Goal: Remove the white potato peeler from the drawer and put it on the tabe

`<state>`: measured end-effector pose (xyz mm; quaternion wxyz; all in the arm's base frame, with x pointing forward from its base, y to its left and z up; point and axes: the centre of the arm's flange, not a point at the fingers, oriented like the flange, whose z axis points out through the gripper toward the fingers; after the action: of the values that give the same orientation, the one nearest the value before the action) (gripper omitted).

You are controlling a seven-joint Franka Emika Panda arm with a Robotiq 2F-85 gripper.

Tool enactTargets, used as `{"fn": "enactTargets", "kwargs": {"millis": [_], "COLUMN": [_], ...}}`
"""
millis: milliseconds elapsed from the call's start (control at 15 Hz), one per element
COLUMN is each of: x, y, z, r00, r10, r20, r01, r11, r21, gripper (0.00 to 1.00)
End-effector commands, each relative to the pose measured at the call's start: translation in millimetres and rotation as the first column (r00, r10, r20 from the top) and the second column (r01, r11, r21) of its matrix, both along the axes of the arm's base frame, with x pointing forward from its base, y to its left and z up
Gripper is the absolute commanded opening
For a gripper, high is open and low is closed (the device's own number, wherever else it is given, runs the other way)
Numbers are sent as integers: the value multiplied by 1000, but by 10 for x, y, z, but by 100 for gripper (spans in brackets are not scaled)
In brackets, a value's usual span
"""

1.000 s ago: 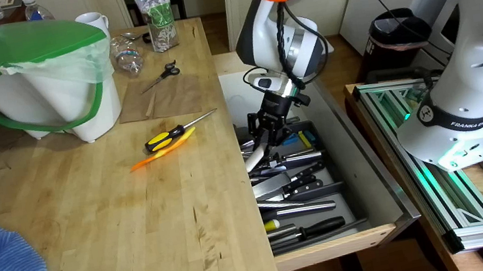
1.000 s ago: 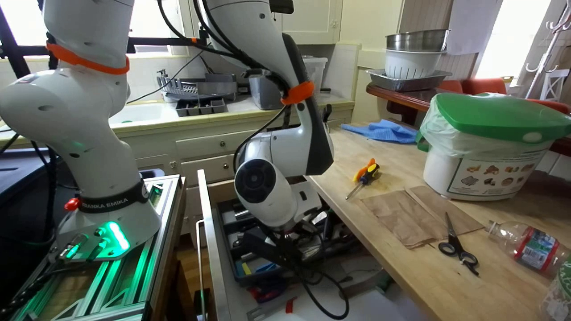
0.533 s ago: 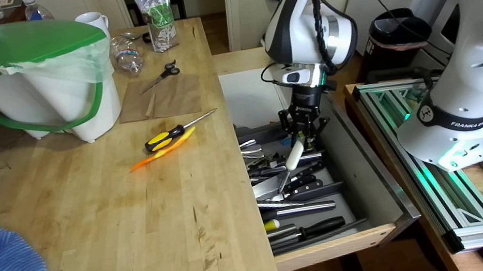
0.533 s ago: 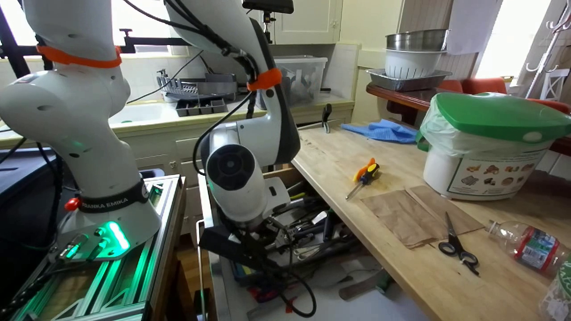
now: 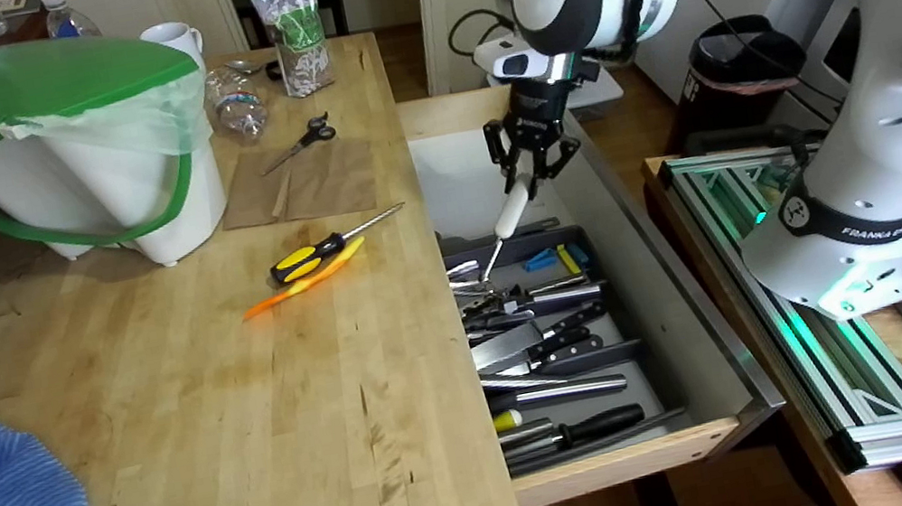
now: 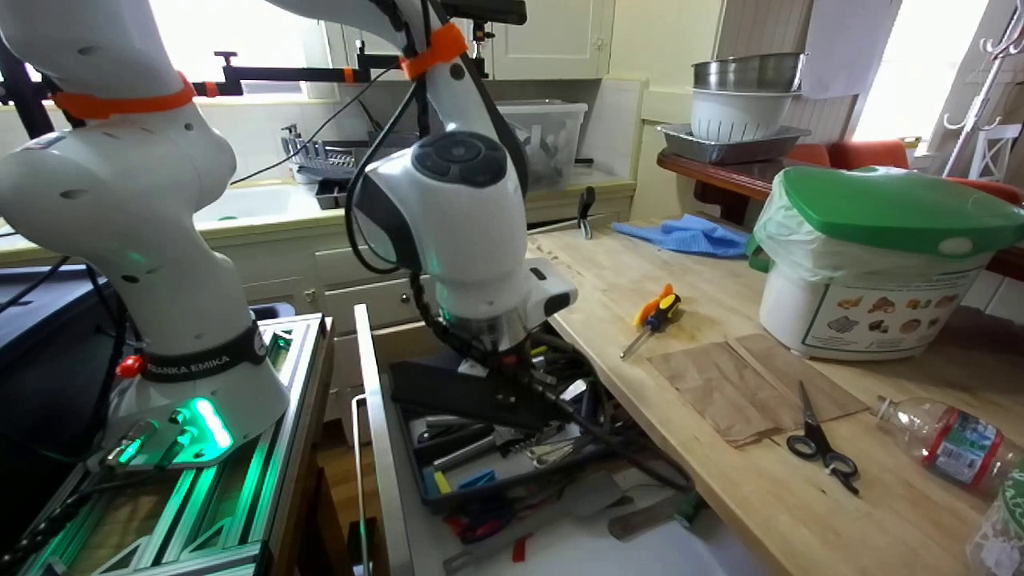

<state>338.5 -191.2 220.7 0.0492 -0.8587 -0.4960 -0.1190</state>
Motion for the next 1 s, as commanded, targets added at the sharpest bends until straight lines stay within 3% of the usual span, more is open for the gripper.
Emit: {"fn": "enactTargets", "kwargs": {"millis": [0,333,467,667,933], "x": [-95,-150,-91,107,641], "y": [49,70,0,-124,-105], "z": [887,1697,1929,2161,1950], "r00": [994,975,961,925,842], "r10": [53,105,22,-161,-343], "r20": [94,194,275,344,415], "r01": [-54,-146,-93,75,219], "r11": [998,966,965,965,922], "r21": [13,213,247,251,319], "gripper": [9,9,9,9,9]}}
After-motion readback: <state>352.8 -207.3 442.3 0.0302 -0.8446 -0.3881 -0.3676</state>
